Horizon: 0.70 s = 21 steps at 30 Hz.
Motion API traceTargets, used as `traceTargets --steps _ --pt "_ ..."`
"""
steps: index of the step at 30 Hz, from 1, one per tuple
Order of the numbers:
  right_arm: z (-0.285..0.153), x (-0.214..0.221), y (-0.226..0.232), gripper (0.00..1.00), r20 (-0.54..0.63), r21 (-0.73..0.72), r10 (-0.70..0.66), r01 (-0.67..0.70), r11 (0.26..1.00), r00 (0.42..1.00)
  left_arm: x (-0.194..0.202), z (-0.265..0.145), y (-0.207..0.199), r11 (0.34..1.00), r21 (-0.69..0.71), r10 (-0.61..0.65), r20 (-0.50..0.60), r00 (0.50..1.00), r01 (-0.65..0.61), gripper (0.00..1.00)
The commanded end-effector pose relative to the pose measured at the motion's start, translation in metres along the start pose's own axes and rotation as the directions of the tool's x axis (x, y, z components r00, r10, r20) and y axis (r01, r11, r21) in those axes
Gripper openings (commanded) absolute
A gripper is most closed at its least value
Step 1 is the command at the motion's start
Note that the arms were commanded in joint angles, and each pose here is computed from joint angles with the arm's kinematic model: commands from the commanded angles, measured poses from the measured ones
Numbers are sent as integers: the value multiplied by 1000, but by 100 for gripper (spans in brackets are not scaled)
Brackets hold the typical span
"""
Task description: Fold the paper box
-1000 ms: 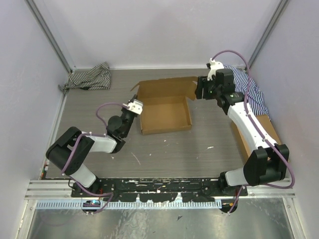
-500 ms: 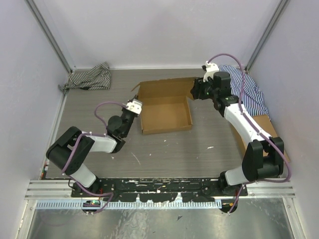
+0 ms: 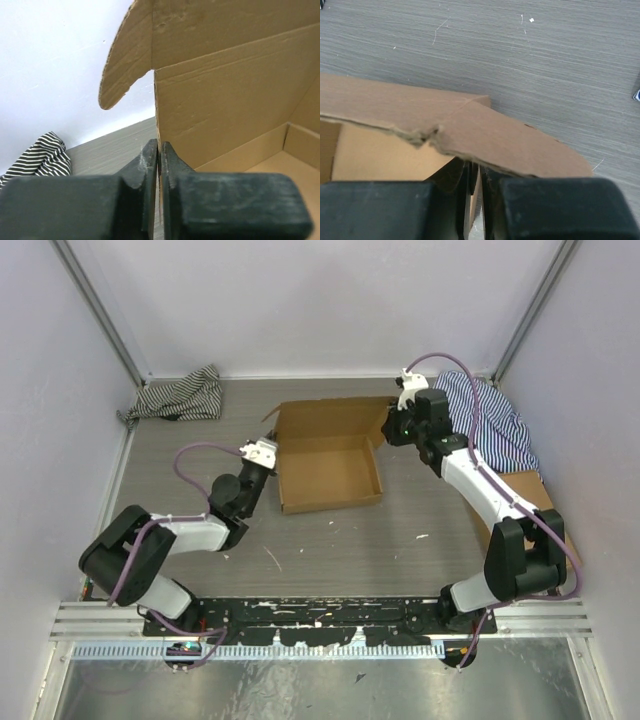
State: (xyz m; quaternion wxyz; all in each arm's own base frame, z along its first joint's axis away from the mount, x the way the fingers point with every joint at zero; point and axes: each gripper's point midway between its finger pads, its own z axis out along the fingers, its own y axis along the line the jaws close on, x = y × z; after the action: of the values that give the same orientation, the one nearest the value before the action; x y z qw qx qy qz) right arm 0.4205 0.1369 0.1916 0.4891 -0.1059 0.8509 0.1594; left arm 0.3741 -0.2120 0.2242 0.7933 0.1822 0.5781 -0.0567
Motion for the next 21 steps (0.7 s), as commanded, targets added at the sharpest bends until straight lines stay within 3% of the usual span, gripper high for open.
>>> traceTargets --steps 1,10,21 --pt "-17 -23 12 14 98 30 24 -27 999 995 -14 -8 -1 997 6 -80 5 997 80 16" --pt "-38 -33 28 3 164 85 71 -85 993 984 -10 -16 -4 986 15 -162 -129 978 165 16" --pt "-34 -15 49 1 145 94 83 -98 991 986 2 -23 -19 927 -22 -371 -183 910 373 9"
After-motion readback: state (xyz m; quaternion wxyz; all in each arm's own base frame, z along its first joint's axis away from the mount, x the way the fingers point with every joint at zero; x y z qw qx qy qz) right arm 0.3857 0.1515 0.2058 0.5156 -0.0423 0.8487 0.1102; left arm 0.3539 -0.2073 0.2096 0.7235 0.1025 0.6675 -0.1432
